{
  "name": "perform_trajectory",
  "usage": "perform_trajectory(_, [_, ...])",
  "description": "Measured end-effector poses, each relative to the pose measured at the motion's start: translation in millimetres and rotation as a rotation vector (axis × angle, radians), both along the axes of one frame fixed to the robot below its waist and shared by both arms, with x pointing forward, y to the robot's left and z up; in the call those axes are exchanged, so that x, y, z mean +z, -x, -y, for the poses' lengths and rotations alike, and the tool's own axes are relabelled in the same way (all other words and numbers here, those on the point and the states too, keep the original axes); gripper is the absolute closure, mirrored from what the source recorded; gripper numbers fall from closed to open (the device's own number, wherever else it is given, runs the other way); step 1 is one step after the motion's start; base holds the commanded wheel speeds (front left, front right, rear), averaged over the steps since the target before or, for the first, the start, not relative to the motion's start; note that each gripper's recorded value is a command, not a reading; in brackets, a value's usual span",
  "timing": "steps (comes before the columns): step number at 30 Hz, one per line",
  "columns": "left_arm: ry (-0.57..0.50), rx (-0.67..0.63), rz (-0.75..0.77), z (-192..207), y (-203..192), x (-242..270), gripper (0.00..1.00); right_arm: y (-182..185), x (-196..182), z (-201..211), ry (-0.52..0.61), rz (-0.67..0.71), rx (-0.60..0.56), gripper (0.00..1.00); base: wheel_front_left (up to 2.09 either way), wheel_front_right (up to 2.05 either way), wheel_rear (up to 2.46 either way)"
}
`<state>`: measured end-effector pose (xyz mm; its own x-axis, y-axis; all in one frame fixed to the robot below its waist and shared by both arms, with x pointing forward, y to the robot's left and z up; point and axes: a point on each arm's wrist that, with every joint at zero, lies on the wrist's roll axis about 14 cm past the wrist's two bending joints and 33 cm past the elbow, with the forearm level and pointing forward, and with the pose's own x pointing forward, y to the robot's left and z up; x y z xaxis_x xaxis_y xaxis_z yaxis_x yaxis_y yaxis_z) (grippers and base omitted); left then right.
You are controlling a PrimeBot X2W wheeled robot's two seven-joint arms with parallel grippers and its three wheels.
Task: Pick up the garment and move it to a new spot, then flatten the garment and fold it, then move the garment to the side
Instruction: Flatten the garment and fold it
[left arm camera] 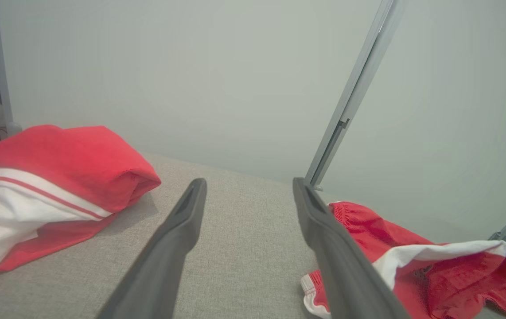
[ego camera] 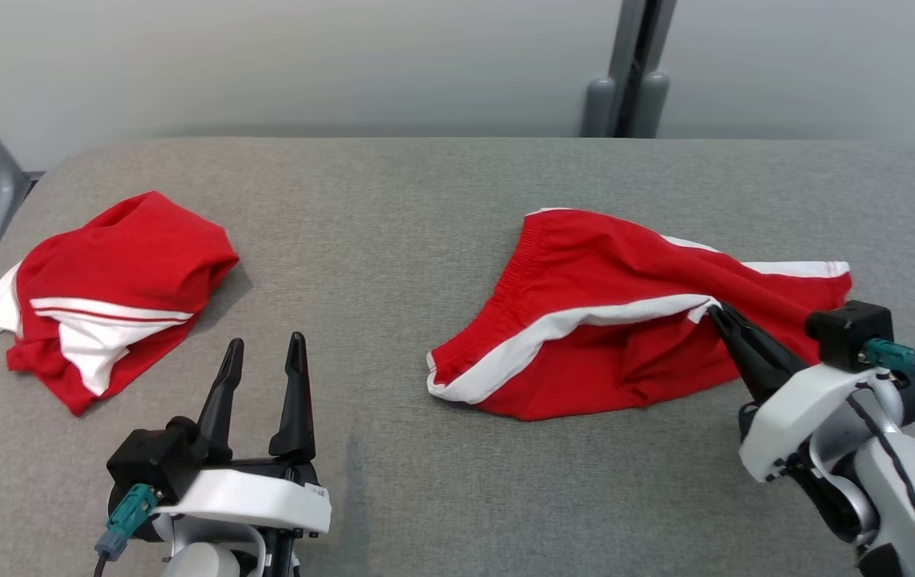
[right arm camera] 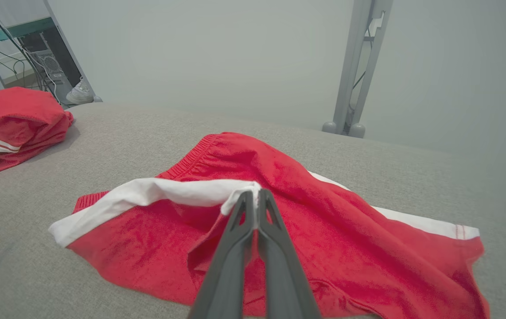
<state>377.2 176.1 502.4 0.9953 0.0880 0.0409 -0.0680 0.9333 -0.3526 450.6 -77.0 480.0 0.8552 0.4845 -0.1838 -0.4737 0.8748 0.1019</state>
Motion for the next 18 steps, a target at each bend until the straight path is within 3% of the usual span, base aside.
perform_trajectory(8, [0.011, -0.102, 0.013, 34.5, -16.2, 2.9, 0.00, 32.1, 13.9, 65.1, 0.101, -0.045, -0.032, 1.00, 0.00, 0.00, 0.00])
perform_trajectory(18, [0.016, -0.144, 0.017, 49.2, -24.7, 3.7, 0.00, 63.5, 23.9, 84.5, 0.204, -0.082, 0.012, 1.00, 0.00, 0.00, 0.00])
